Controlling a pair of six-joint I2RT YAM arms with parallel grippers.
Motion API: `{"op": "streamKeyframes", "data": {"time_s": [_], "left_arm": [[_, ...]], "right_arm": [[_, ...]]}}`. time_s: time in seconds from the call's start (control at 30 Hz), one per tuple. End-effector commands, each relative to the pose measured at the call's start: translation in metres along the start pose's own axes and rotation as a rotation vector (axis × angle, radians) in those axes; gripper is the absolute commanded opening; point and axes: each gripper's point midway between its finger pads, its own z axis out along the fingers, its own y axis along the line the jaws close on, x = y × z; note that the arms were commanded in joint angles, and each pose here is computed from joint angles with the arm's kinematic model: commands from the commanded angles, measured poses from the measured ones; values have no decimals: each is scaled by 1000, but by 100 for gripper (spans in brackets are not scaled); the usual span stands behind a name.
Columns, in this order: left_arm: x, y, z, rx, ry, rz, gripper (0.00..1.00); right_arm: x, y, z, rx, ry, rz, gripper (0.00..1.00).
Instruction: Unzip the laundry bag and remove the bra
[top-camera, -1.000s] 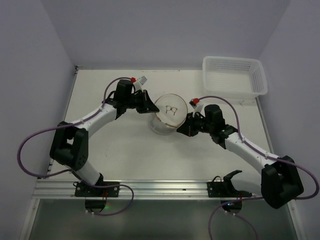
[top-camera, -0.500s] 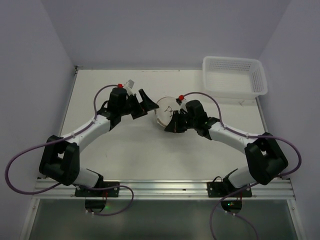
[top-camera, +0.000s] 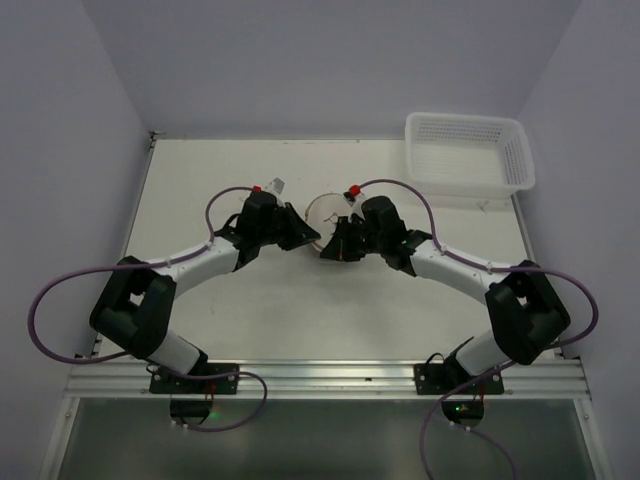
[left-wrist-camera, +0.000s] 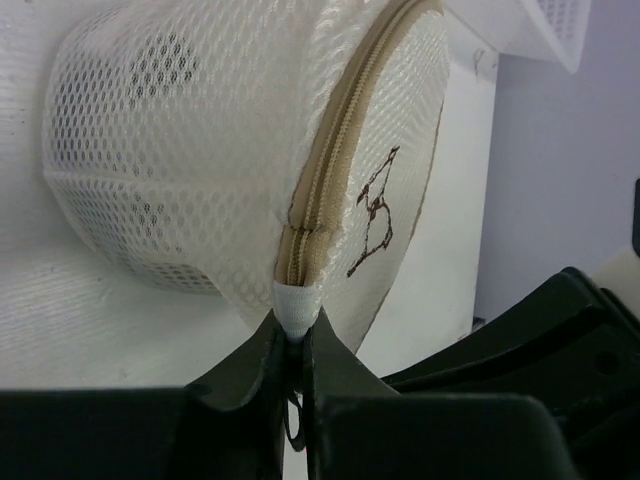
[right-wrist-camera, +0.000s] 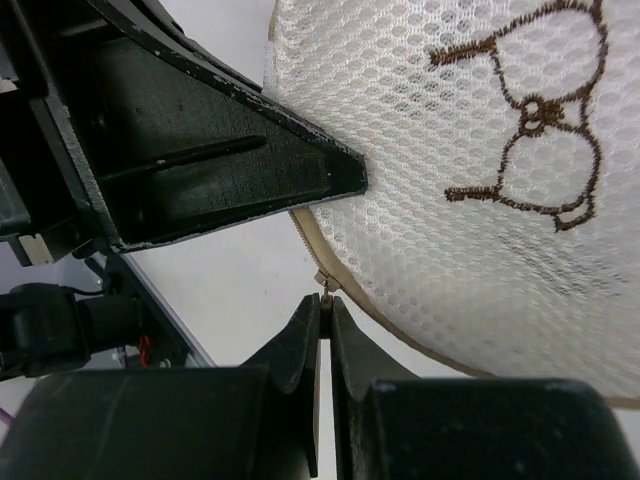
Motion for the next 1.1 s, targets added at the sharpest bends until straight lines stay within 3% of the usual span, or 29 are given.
{"op": "streamKeyframes", "data": {"time_s": [0.0, 0.03, 0.2, 0.37, 0.5, 0.67, 0.8, 0.83, 0.93, 1.07], "left_arm": [[-22, -21, 1, 44, -75, 42, 5], [-23, -20, 0, 42, -76, 45, 0], [-33, -8, -12, 50, -53, 58, 0], [-45, -2, -22, 74, -2, 166, 0], [-51, 12, -23, 81, 107, 224, 0], [-93, 5, -4, 53, 104, 336, 0], [-112, -1, 24, 74, 88, 276, 20], [-115, -6, 27, 87, 80, 236, 35], [-123, -19, 27, 127, 49, 185, 60], [-111, -17, 8, 118, 27, 158, 84]], "right_arm": [[-9, 0, -10, 30, -52, -40, 0], [-11, -1, -17, 41, -73, -53, 0], [-1, -68, -48, 213, -97, 18, 0], [-2, -121, -86, 371, -123, 94, 0], [-8, -119, -86, 378, -97, 68, 0], [-13, -69, -60, 185, -68, 24, 0], [-10, -17, -34, 43, -21, 13, 0], [-12, -7, -30, 13, -17, 17, 0], [-20, 20, -15, -71, -2, 50, 0], [-41, 26, -7, -65, -46, 54, 0]]}}
